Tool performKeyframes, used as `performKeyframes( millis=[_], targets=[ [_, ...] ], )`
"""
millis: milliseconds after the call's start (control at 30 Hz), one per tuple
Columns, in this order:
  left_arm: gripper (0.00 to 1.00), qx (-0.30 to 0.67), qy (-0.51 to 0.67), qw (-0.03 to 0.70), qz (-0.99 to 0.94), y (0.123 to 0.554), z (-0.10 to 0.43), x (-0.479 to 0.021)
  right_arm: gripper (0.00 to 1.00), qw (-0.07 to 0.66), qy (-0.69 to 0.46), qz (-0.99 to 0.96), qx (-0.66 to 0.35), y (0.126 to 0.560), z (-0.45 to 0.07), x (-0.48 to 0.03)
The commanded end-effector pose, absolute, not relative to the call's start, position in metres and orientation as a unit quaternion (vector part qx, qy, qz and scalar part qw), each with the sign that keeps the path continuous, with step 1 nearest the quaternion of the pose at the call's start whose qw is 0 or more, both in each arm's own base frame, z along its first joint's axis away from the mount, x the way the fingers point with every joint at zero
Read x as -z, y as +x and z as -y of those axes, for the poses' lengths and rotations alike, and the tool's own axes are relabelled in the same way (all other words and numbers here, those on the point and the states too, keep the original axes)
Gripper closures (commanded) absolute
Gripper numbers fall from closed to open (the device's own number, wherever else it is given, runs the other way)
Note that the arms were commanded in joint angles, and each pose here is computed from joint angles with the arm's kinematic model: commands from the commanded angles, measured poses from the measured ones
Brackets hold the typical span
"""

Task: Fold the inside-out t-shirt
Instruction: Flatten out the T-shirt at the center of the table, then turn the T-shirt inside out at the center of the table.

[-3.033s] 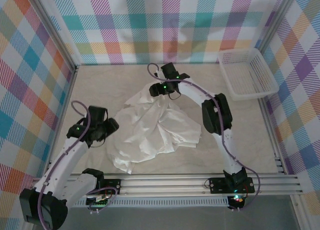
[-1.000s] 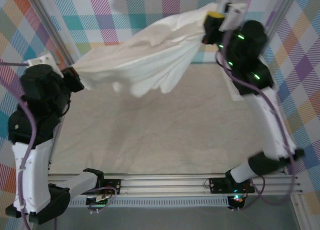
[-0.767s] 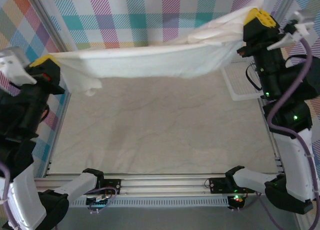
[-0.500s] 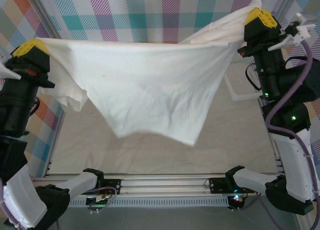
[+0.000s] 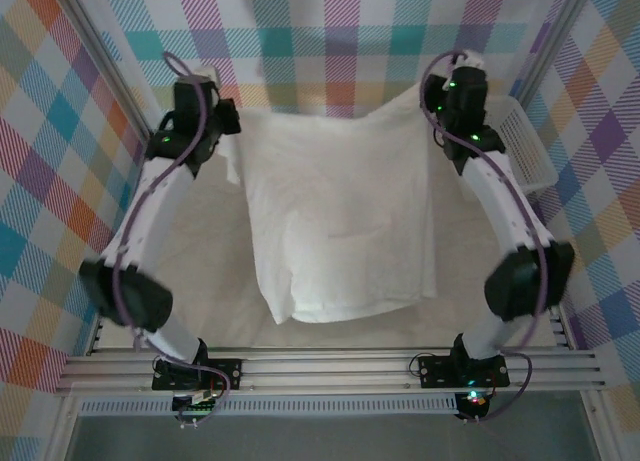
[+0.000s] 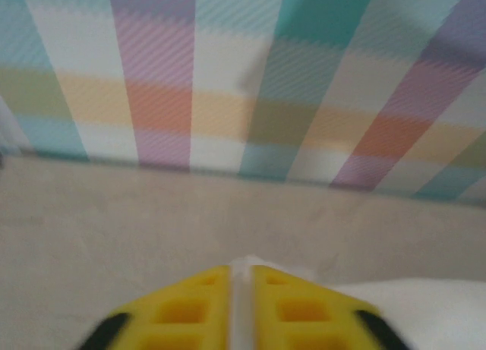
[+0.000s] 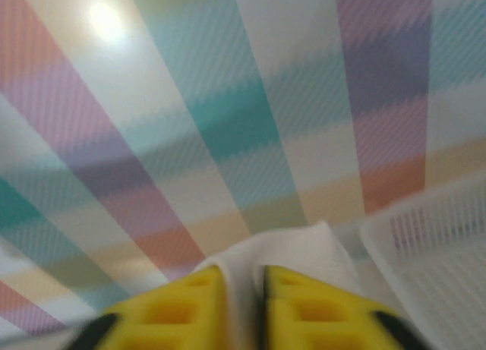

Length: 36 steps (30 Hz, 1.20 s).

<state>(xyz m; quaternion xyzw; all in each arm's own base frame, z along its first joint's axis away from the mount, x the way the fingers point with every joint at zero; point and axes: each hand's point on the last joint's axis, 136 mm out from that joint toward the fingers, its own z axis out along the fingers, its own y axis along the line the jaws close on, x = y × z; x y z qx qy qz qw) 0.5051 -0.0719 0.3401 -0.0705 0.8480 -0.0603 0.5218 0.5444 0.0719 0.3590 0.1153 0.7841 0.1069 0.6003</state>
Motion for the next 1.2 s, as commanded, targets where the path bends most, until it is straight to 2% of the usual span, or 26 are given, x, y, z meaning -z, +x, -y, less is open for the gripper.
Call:
performKeyframes(
  millis=[0,33,133,233,400,533,600,633,700,800,1000,1167],
  targets=[
    [0.66,0.127,-0.103,0.569,-0.806,0.537,0.069,-0.368,0.67,0.564,0.101,-0.808,-0.138,0.565,-0.079,-0.354],
    [0.59,0.139,-0.094,0.568,-0.806,0.538,0.074,-0.372,0.66,0.545,0.094,-0.822,-0.136,0.566,-0.081,-0.351],
    [0.45,0.182,-0.070,0.573,-0.796,0.521,0.089,-0.394,0.62,0.492,0.064,-0.854,-0.154,0.551,-0.094,-0.344],
    [0.42,0.232,-0.035,0.571,-0.787,0.480,0.110,-0.409,0.62,0.440,0.065,-0.872,-0.205,0.515,-0.108,-0.325],
    [0.42,0.314,0.114,0.587,-0.738,0.376,0.168,-0.429,0.60,0.324,0.123,-0.892,-0.291,0.417,-0.125,-0.260],
    [0.39,0.311,0.260,0.543,-0.735,0.297,0.206,-0.392,0.59,0.230,0.177,-0.904,-0.315,0.327,-0.152,-0.193],
    [0.31,0.268,0.314,0.510,-0.755,0.277,0.215,-0.359,0.59,0.183,0.203,-0.905,-0.326,0.294,-0.171,-0.171],
    [0.22,0.242,0.356,0.490,-0.758,0.265,0.219,-0.339,0.59,0.157,0.217,-0.903,-0.334,0.280,-0.181,-0.161],
    [0.13,0.186,0.404,0.467,-0.764,0.253,0.220,-0.307,0.58,0.115,0.240,-0.894,-0.361,0.260,-0.204,-0.143],
    [0.09,0.146,0.441,0.475,-0.747,0.246,0.220,-0.285,0.53,0.089,0.316,-0.892,-0.310,0.239,-0.199,-0.100],
    [0.08,0.159,0.481,0.463,-0.727,0.235,0.235,-0.265,0.50,0.026,0.373,-0.892,-0.254,0.222,-0.198,-0.050],
    [0.07,0.176,0.486,0.451,-0.727,0.235,0.243,-0.258,0.36,0.036,0.386,-0.892,-0.233,0.225,-0.194,-0.038]
  ],
)
